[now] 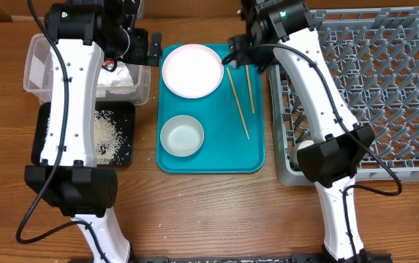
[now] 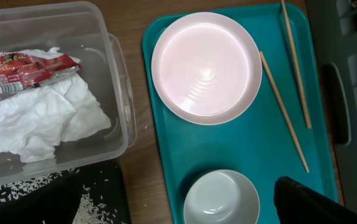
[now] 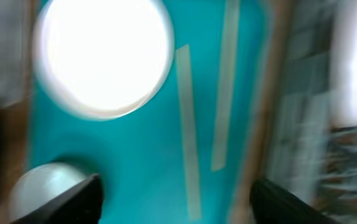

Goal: Sort waste into correct bins and load items into the dishwasher
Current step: 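Grasp the white bowl with the right gripper and move it to the rack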

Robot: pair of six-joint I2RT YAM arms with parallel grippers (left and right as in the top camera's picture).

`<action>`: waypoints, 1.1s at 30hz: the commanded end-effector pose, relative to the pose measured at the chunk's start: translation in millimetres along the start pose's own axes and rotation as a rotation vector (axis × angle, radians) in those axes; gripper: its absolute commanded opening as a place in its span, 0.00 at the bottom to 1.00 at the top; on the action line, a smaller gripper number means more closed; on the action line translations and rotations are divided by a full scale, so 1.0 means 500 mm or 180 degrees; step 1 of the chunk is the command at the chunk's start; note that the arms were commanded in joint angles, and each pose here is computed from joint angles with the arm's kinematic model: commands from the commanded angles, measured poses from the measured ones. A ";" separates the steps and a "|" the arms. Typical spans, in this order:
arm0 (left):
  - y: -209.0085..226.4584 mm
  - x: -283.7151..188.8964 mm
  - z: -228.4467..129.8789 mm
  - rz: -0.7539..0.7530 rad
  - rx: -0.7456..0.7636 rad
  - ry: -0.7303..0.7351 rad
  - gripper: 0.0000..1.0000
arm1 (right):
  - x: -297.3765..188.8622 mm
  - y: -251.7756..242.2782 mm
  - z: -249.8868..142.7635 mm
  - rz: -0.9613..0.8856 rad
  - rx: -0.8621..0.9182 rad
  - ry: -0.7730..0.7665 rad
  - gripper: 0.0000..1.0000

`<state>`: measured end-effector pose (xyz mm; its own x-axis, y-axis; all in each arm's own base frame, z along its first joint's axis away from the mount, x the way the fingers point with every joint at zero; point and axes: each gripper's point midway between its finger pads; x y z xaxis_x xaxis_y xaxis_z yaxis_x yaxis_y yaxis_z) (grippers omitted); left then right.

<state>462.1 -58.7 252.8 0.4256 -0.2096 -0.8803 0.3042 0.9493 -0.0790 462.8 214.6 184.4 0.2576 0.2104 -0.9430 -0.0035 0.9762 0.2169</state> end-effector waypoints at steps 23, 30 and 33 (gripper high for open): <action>0.006 -0.013 0.006 0.0039 -0.0033 -0.0061 1.00 | 0.238 0.081 -0.262 -0.0145 0.0417 0.1154 0.04; 0.006 -0.013 0.005 0.0038 -0.0034 -0.0060 1.00 | 0.068 0.002 -0.139 -0.0224 0.0635 0.0579 0.04; 0.006 -0.013 0.005 0.0038 -0.0034 -0.0060 1.00 | -0.082 -0.053 -0.081 -0.0329 0.0713 0.0010 0.04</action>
<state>462.1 -58.7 252.8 0.4256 -0.2096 -0.8803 0.3042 0.9493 -0.0790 390.8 220.4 94.9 -0.0619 0.1187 -0.9910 0.2318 0.9675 0.1014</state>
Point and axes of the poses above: each gripper's point midway between its finger pads, its own x axis out along the fingers, its own y axis along the line the jaws close on, z = x × y, and after that the axes turned 9 degrees about x, right-handed
